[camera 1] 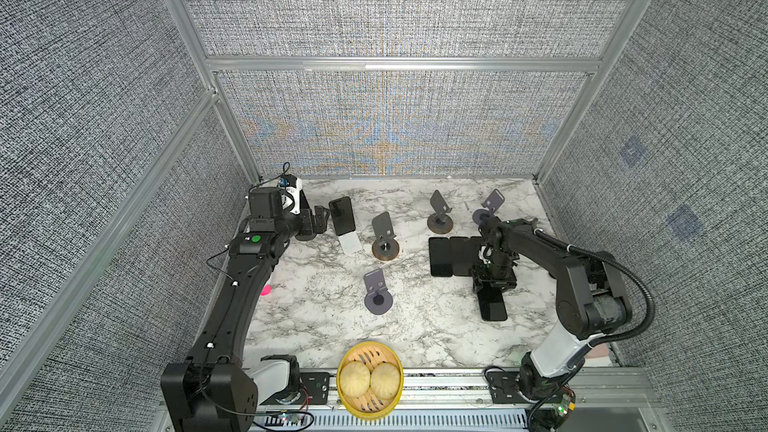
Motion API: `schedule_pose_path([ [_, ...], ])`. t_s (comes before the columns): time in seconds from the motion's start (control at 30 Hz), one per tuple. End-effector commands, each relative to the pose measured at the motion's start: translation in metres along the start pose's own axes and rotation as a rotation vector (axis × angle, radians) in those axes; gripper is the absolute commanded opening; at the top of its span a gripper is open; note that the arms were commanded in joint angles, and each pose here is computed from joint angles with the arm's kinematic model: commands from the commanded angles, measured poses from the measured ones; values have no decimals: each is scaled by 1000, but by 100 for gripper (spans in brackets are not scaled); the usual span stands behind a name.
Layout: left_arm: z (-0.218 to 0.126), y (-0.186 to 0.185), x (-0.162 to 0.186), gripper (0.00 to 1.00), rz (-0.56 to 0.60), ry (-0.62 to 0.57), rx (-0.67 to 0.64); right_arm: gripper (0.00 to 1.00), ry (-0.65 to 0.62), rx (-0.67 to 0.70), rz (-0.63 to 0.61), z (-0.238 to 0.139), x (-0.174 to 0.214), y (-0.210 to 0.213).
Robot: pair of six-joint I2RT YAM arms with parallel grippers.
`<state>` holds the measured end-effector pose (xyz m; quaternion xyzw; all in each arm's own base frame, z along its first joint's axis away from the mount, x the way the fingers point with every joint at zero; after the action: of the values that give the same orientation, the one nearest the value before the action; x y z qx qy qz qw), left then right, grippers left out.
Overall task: Remove the phone from the phone stand
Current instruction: 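Lower the phone flat beside the lying phones with the right gripper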
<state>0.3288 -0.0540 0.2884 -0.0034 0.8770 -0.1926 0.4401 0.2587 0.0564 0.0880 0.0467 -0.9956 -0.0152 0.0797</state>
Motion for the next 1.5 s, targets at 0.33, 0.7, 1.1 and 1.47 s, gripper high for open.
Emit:
schedule_pose_path([
  [0.33, -8, -4, -7, 98, 19, -33, 15, 47, 89, -32, -12, 10, -4, -8],
  [0.7, -8, -4, -6, 98, 19, -33, 14, 50, 169, -8, 13, 20, -1, -15],
  [1.1, -7, -4, -7, 98, 18, -33, 17, 55, 174, -31, 11, 27, -9, -17],
  [1.47, -7, -4, -6, 98, 18, -30, 15, 59, 162, -75, -8, 30, -13, -13],
])
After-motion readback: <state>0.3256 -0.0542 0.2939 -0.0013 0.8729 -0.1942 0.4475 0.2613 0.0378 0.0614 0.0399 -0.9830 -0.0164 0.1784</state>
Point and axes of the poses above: each gripper's point midway between its finger pads, its own z axis out along the fingers, its own y axis along the line the jaws close on, x = y × z, the point moved 5 cm from there along -z, back along the fingers, and after that the axes turned 6 degrees about -z, right-handed, at the moved point
